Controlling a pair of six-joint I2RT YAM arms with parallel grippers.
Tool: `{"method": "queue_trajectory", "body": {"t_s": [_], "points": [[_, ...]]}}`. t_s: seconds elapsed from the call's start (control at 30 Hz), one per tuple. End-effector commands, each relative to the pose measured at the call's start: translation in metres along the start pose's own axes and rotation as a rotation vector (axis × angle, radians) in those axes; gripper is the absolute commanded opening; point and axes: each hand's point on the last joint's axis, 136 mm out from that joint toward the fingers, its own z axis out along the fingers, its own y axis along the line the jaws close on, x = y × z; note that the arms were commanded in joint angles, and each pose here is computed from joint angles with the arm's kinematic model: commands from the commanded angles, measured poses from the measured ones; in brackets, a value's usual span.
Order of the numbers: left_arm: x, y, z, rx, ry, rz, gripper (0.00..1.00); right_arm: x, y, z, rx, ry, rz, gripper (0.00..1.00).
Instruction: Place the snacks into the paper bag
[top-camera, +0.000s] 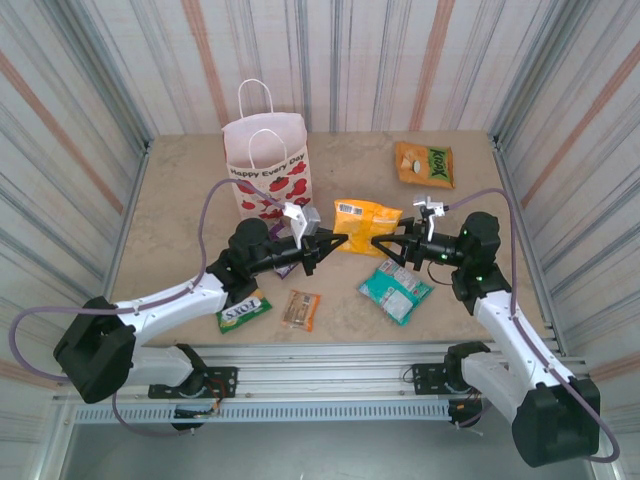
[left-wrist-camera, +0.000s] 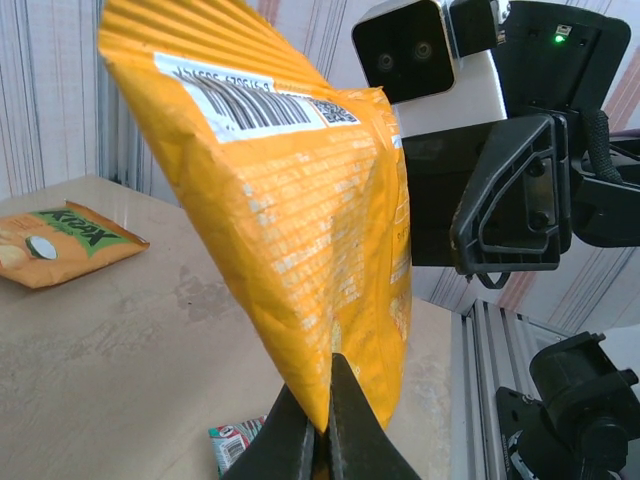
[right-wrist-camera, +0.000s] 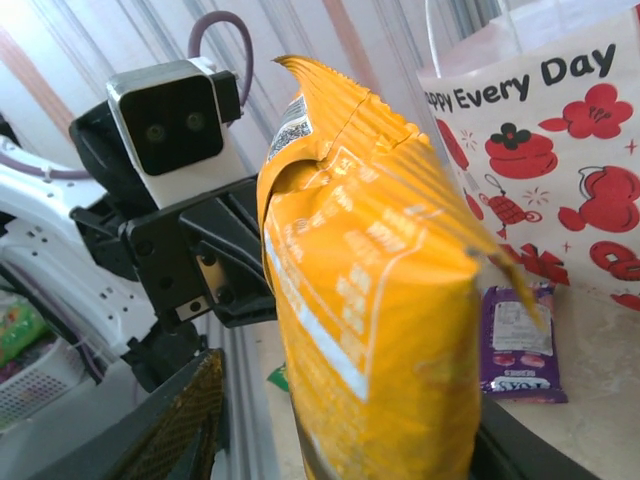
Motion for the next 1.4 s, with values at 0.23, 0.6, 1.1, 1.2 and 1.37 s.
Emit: {"method": "queue_trajectory", "body": {"t_s": [0.23, 0.6, 1.1, 1.2, 1.37], "points": [[-0.027, -0.002, -0.007, -0.024, -0.051, 0.077, 0.03, -0.010, 0.006, 0.003, -0.022, 0.003, -0.033, 0.26], [-0.024, 0.009, -0.011, -0.093, -0.016, 0.071, 0.34, -0.021, 0.007, 0.001, 0.021, -0.022, -0.091, 0.11], [0.038, 0.088, -0.085, -0.558, 0.193, -0.101, 0.77, -0.101, -0.032, 0.052, 0.147, -0.017, -0.341, 0.10], [0.051, 0.098, -0.104, -0.627, 0.254, -0.092, 0.77, -0.124, -0.040, 0.074, 0.116, -0.011, -0.414, 0.10], [0.062, 0.109, -0.124, -0.690, 0.285, -0.123, 0.77, -0.166, -0.062, 0.112, 0.067, 0.002, -0.458, 0.12]]}}
